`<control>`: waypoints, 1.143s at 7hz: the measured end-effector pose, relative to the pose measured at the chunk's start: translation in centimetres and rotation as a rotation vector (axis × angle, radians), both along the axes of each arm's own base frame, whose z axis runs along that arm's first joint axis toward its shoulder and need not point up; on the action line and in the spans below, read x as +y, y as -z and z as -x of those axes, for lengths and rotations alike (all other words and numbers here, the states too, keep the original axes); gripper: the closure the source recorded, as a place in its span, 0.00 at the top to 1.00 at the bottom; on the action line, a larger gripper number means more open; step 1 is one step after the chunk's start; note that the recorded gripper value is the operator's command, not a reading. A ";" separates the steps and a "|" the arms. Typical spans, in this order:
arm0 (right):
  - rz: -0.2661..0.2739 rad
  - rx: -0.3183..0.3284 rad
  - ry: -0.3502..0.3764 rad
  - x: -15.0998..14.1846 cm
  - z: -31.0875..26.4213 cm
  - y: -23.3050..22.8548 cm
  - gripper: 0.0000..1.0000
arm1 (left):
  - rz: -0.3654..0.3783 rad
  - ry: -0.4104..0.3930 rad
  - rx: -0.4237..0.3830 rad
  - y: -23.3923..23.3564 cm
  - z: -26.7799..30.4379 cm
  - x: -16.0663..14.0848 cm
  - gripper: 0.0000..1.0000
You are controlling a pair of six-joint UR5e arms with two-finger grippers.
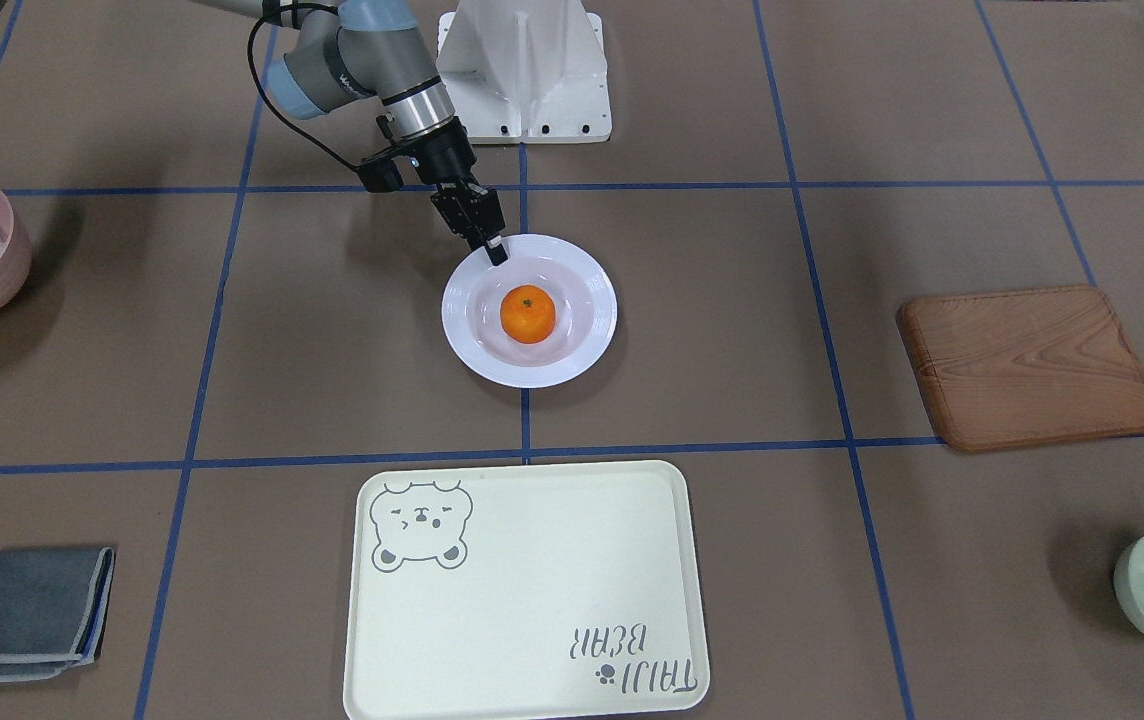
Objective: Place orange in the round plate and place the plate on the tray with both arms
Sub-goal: 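Carry the plate with the orange onto the cream bear tray with the right gripper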
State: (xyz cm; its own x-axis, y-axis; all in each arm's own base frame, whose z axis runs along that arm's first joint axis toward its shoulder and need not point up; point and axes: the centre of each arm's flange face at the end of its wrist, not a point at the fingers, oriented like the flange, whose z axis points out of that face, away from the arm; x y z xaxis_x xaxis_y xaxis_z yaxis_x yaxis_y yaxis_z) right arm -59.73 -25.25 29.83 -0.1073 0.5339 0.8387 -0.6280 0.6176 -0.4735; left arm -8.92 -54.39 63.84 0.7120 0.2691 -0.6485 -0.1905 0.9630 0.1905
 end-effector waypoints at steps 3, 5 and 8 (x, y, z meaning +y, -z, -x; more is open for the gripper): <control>0.028 -0.074 -0.108 -1.5 -1.4 1.3 0.00 | 0.023 0.004 0.001 -1.0 0.0 1.0 0.98; 0.011 -0.155 -0.182 -1.9 -2.7 2.1 0.00 | 0.031 0.008 0.002 -1.4 0.1 2.1 0.98; -0.005 -0.281 -0.256 -3.6 -4.8 4.2 0.00 | 0.052 0.039 0.064 -1.9 0.5 4.4 0.98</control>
State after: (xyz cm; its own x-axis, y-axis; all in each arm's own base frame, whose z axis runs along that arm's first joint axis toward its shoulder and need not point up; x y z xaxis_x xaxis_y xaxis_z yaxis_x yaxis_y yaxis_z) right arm -54.92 -28.88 25.68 -0.4632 0.4561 0.7599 -0.6079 0.4604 -0.6469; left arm -9.44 -50.00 65.70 0.6778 0.2074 -0.7054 -0.1421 0.9783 0.1511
